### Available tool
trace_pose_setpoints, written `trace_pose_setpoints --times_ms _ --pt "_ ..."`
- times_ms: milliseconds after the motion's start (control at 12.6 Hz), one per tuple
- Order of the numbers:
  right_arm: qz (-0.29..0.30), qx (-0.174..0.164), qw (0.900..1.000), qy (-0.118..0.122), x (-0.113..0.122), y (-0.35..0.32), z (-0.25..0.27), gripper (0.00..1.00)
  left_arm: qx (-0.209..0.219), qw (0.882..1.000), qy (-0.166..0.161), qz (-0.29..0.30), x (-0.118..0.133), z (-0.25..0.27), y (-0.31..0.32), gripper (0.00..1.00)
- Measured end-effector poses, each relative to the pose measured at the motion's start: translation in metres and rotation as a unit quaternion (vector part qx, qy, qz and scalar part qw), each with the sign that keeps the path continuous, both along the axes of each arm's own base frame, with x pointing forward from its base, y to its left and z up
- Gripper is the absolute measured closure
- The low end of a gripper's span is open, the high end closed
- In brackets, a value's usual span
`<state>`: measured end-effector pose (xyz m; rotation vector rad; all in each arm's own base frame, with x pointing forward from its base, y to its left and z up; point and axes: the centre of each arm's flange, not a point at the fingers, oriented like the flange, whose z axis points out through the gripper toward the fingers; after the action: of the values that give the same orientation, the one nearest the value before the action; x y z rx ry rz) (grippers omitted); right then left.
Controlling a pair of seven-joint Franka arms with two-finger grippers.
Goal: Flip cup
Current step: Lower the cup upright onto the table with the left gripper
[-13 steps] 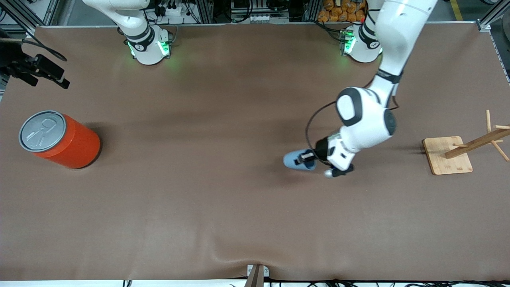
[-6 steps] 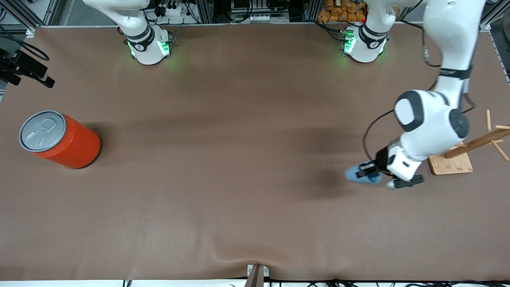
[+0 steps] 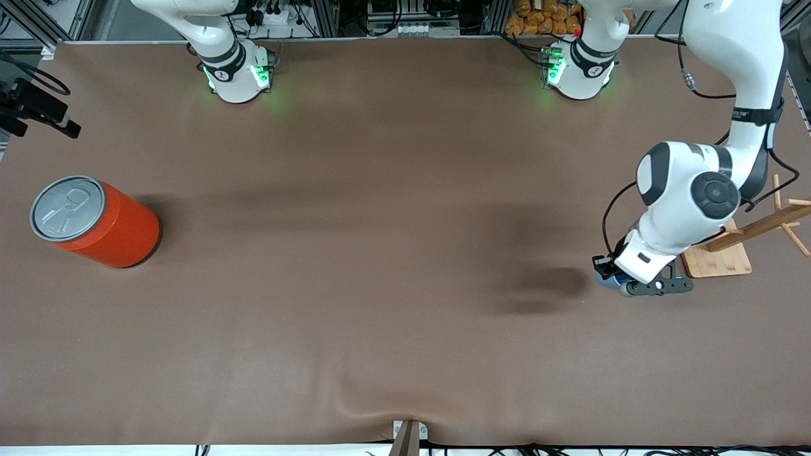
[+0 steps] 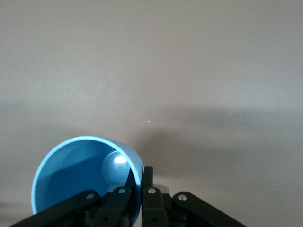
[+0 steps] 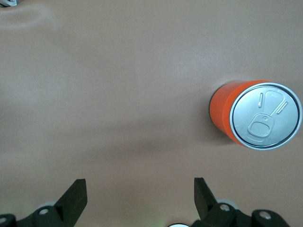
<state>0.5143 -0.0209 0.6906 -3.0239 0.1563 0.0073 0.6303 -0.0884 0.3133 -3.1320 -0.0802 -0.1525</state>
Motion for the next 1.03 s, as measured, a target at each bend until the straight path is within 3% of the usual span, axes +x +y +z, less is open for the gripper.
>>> trace_pose_setpoints --times_ms 239,636,955,1034 --pt "0.011 0.0 1.0 0.0 0.0 0.009 0.0 0.0 0.012 1.0 0.017 0.005 -0.002 -0.025 0.0 0.94" --pt "0.021 -0.001 1.0 0.002 0.0 0.018 0.0 0.0 0.01 1.0 0.012 0.01 0.0 -0.039 0.0 0.94" --pt "0.018 -0.003 1.0 0.002 0.0 0.015 0.0 0.0 0.014 1.0 0.027 0.007 -0.01 -0.052 -0.002 0.94" --pt "0.018 -0.003 1.0 0.002 0.0 0.015 0.0 0.0 0.014 0.999 0.028 0.009 -0.011 -0.053 -0.002 0.87"
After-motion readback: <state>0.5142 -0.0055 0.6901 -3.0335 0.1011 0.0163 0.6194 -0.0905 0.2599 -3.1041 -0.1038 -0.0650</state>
